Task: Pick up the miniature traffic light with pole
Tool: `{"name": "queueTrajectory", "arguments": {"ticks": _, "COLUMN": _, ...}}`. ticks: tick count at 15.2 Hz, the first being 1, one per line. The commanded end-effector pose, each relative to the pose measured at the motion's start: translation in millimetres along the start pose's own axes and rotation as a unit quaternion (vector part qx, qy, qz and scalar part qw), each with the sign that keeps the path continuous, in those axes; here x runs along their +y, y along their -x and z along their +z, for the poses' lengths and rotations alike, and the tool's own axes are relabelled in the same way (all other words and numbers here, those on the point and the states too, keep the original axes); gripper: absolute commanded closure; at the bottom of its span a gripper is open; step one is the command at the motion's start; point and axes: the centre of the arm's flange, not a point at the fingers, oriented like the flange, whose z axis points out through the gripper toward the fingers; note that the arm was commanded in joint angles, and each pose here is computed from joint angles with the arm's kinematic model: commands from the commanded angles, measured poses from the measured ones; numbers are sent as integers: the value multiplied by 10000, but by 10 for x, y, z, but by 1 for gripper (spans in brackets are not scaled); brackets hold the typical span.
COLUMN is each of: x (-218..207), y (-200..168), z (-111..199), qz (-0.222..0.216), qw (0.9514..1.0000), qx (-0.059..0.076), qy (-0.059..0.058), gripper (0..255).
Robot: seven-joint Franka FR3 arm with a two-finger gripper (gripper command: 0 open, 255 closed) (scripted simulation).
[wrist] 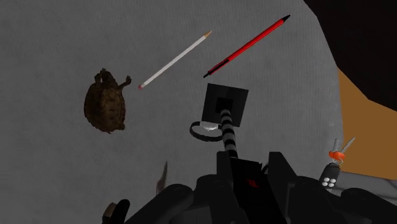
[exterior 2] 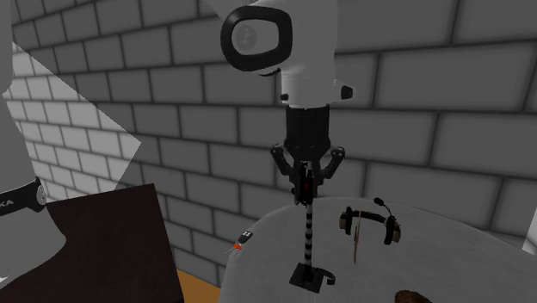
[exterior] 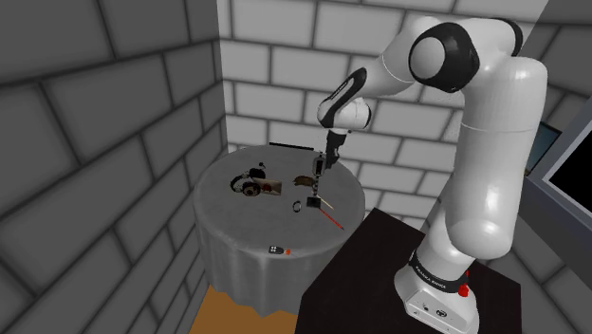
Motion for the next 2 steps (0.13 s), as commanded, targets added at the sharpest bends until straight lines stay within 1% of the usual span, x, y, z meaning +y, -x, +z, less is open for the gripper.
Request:
{"name": "queueTrajectory", "arguments": {"ticks": 1, "x": 1, "y": 0, "z": -74, "qz": 0, "qw": 10000, "qx": -2, "qy": 0, "gripper": 255}}
{"name": "queueTrajectory", "arguments": {"ticks": 2, "x": 0, "y": 0, "z": -74, "qz": 0, "qw": 10000, "qx": -2, "qy": 0, "gripper": 255}}
